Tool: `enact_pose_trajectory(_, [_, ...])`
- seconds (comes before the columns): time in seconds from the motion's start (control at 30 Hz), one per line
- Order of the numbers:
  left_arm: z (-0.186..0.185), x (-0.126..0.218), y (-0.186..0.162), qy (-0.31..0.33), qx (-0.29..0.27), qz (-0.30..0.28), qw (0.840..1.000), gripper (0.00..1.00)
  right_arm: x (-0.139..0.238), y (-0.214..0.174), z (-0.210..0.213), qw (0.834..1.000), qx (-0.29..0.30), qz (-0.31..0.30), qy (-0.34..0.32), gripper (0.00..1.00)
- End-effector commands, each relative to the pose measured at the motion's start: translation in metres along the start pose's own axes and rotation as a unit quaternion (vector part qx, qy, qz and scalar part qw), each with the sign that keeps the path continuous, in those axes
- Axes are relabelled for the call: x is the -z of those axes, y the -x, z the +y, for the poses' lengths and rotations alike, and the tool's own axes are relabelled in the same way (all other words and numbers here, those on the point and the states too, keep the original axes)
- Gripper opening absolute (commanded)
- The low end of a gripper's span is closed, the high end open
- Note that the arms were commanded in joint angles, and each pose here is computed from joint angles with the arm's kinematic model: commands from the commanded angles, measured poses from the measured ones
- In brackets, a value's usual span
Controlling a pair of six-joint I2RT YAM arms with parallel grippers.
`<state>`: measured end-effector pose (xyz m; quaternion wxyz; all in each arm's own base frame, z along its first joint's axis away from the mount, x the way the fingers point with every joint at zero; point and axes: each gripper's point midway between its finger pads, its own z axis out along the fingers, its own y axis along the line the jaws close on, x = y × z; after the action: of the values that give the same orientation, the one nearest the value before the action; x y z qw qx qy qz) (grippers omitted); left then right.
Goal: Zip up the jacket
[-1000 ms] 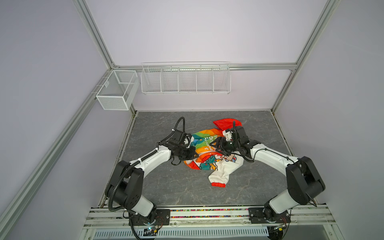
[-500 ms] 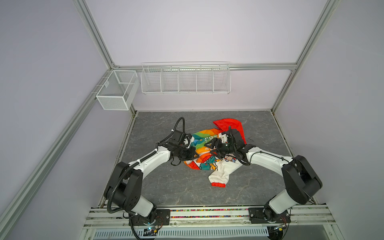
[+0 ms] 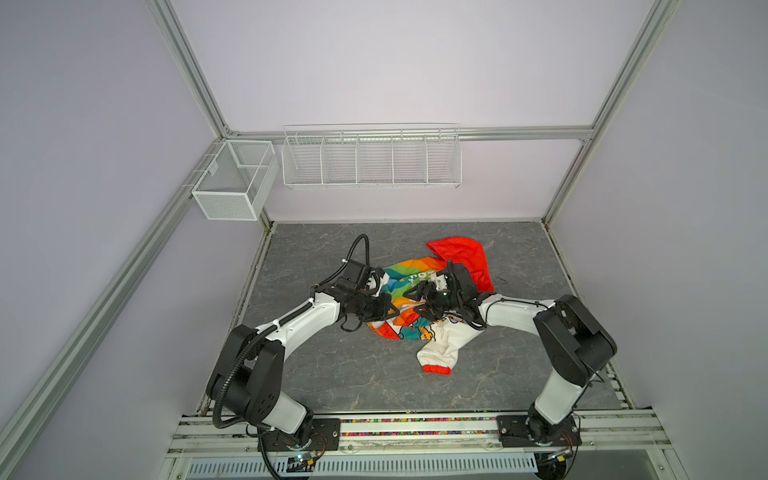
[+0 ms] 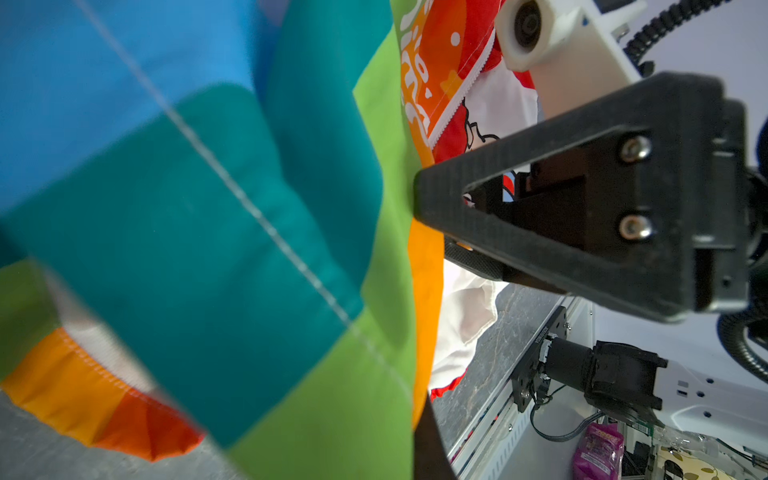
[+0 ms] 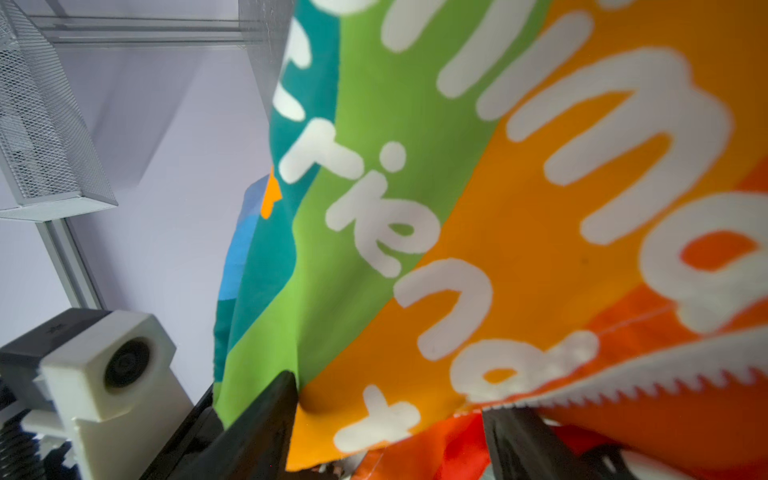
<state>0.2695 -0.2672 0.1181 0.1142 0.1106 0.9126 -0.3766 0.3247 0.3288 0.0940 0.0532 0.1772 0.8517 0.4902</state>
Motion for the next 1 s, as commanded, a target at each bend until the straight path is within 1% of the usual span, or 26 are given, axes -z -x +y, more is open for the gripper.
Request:
enact_pose_trajectory(0.0, [-0.005,0.005,0.001,-0.014,-0.004,-0.006,1.000,0.00,-0.004,-0.004,0.002,1.000,-0.014,0.005,0.017,0.62])
enact_pose_trajectory(0.1, [-0.005,0.005,0.001,-0.013,-0.003,-0.007,1.000,0.00,-0.006,-0.003,0.003,1.000,-0.021,0.005,0.022,0.44])
enact_pose_trajectory(0.17, [-0.004,0.005,0.002,-0.012,0.001,-0.014,1.000,0.00,-0.006,-0.002,0.003,0.999,-0.025,0.006,0.025,0.31])
enact_pose_trajectory(0.2, [-0.004,0.006,0.003,-0.012,0.003,-0.018,1.000,0.07,-0.007,-0.002,0.003,0.999,-0.027,0.006,0.027,0.25])
enact_pose_trajectory(0.27, [-0.004,0.006,0.006,-0.017,0.010,-0.036,0.999,0.33,-0.007,-0.002,0.005,0.999,-0.033,0.007,0.035,0.15])
enact_pose_trajectory(0.3, [-0.004,0.007,0.007,-0.019,0.016,-0.045,0.999,0.42,-0.008,-0.002,0.007,0.999,-0.035,0.008,0.039,0.11])
enact_pose_trajectory(0.33, [-0.004,0.008,0.009,-0.023,0.022,-0.060,0.998,0.49,-0.009,-0.001,0.009,0.998,-0.038,0.009,0.044,0.08])
enact_pose_trajectory(0.4, [-0.005,0.011,0.013,-0.037,0.036,-0.093,0.994,0.59,-0.009,0.001,0.013,0.998,-0.041,0.009,0.055,0.07])
enact_pose_trajectory(0.47, [-0.007,0.015,0.016,-0.055,0.038,-0.127,0.990,0.63,-0.009,0.001,0.016,0.997,-0.045,0.010,0.061,0.07])
enact_pose_trajectory(0.6, [-0.003,0.025,0.019,-0.072,0.051,-0.195,0.977,0.66,-0.010,0.001,0.018,0.996,-0.049,0.013,0.067,0.07])
enact_pose_trajectory(0.7, [0.007,0.032,0.016,-0.062,0.044,-0.239,0.968,0.67,-0.010,0.002,0.023,0.995,-0.054,0.015,0.081,0.07])
enact_pose_trajectory(0.77, [0.009,0.036,0.013,-0.071,0.037,-0.264,0.961,0.68,-0.010,0.004,0.027,0.994,-0.051,0.016,0.093,0.07])
enact_pose_trajectory(0.8, [0.007,0.037,0.012,-0.080,0.030,-0.273,0.958,0.68,-0.011,0.004,0.028,0.993,-0.070,0.019,0.096,0.07])
enact_pose_trajectory(0.9, [0.006,0.035,0.009,-0.081,0.011,-0.285,0.955,0.68,-0.013,0.005,0.030,0.992,-0.074,0.020,0.104,0.07])
enact_pose_trajectory(0.93, [0.005,0.035,0.010,-0.078,0.004,-0.288,0.954,0.68,-0.013,0.002,0.018,0.992,-0.082,0.022,0.094,0.07])
enact_pose_trajectory(0.97, [0.004,0.033,0.010,-0.076,-0.001,-0.290,0.954,0.68,-0.013,0.002,0.017,0.992,-0.083,0.021,0.094,0.07])
